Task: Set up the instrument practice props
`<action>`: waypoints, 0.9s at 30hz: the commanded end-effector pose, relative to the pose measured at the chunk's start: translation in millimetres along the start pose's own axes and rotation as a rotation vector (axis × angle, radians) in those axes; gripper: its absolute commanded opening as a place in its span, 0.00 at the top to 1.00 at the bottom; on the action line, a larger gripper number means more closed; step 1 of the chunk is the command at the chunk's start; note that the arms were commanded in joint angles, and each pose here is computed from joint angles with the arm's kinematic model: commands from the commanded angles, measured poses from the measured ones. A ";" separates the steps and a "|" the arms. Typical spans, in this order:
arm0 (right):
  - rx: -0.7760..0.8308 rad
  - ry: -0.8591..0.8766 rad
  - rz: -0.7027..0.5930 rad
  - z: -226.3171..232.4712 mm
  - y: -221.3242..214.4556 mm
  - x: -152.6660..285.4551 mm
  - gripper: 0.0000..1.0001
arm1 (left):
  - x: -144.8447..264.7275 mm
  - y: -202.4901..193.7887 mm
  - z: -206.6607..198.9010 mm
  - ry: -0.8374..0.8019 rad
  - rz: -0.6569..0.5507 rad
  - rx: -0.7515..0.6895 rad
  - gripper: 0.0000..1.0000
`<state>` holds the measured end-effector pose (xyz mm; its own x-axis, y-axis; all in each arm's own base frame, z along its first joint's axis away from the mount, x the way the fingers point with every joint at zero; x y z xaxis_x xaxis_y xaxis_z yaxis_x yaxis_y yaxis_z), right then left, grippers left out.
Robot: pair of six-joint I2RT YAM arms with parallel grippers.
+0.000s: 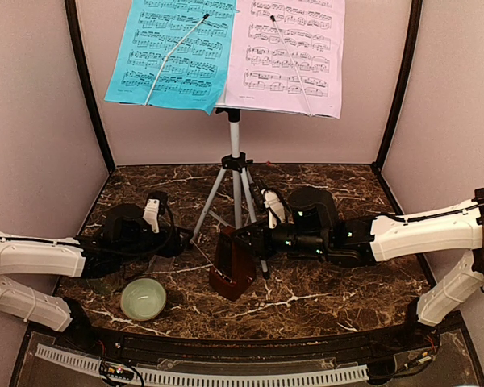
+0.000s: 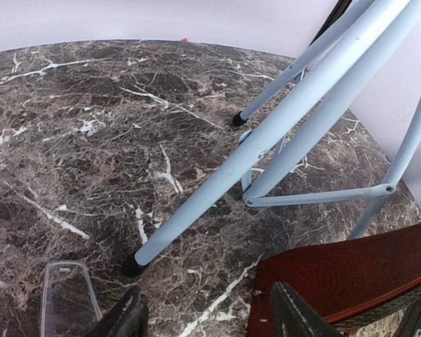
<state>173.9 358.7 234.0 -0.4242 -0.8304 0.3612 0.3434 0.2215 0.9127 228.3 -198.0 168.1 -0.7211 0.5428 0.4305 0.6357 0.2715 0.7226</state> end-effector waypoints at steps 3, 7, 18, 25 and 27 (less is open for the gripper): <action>0.016 -0.014 0.000 1.1 3.1 3.0 0.68 | 0.4 1.6 24.4 0.110 0.041 0.084 0.39; 0.019 -0.018 0.001 0.7 3.4 4.1 0.68 | 5.1 13.3 37.3 0.135 0.021 0.161 0.37; 0.019 -0.015 -0.013 1.6 7.5 7.8 0.68 | 20.0 44.8 39.2 0.109 -0.077 0.156 0.32; 0.026 -0.006 -0.029 3.7 14.6 11.2 0.68 | 24.1 48.3 37.6 0.096 -0.086 0.133 0.33; 0.025 -0.003 -0.036 4.3 17.0 12.2 0.67 | 24.3 48.2 37.4 0.092 -0.085 0.133 0.33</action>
<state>172.0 353.3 230.7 -0.4236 -0.8131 0.3992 0.3485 0.2604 0.9004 252.1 -142.1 182.8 -0.7917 0.4229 0.4409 0.6040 0.4334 0.6689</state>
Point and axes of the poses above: each gripper's point midway between its finger pads, its own x axis back along the fingers, its own z axis along the line the jaws close on, y = z × x, the point moved 7 cm from there along x, back along the fingers, and after that the axes turned 14 degrees about x, right-handed, at the moved point
